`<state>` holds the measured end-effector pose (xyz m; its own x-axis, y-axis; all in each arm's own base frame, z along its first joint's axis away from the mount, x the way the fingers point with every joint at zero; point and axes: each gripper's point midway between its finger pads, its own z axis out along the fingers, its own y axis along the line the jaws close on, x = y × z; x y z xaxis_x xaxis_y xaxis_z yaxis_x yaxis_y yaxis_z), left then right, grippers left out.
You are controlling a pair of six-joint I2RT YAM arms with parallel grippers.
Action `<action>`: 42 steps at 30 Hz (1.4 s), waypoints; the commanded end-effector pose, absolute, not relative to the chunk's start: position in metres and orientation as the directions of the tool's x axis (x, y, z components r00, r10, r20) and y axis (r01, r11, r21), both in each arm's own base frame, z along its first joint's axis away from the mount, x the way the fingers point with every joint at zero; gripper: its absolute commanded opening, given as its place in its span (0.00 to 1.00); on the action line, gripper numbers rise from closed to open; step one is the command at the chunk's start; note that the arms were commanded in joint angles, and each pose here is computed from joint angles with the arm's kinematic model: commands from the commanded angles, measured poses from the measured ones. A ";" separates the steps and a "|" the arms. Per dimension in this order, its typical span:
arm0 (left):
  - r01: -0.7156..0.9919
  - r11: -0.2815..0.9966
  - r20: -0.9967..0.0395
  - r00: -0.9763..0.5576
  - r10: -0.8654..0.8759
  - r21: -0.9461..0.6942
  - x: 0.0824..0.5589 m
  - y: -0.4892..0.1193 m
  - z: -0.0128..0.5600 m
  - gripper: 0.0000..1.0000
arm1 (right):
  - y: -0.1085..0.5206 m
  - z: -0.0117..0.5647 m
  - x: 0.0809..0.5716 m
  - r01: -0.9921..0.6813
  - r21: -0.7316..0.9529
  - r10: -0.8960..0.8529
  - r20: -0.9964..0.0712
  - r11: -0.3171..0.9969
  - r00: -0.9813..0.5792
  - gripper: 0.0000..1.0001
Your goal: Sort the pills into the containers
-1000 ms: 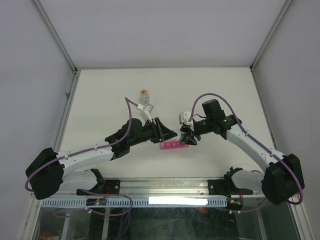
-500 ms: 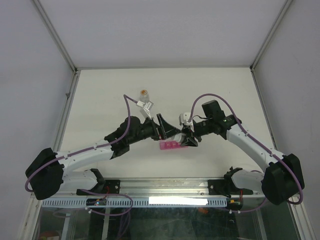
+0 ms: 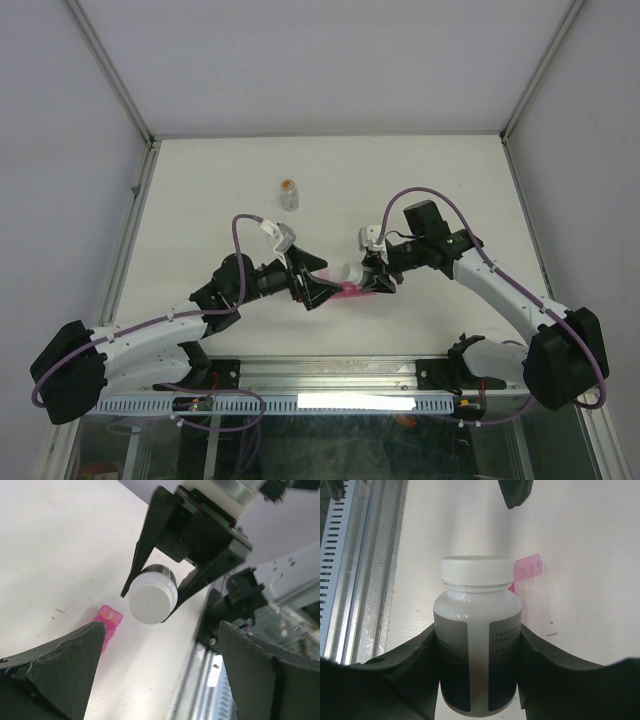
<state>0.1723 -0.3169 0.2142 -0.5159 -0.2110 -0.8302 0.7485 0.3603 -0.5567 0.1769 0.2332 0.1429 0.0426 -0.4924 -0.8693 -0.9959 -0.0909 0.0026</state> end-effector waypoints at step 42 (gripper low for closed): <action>0.966 0.125 -0.972 0.232 -0.025 0.228 0.192 -0.354 0.215 0.42 | 0.237 0.156 0.178 -0.993 -0.034 -0.457 -0.885 -0.116 0.084 0.00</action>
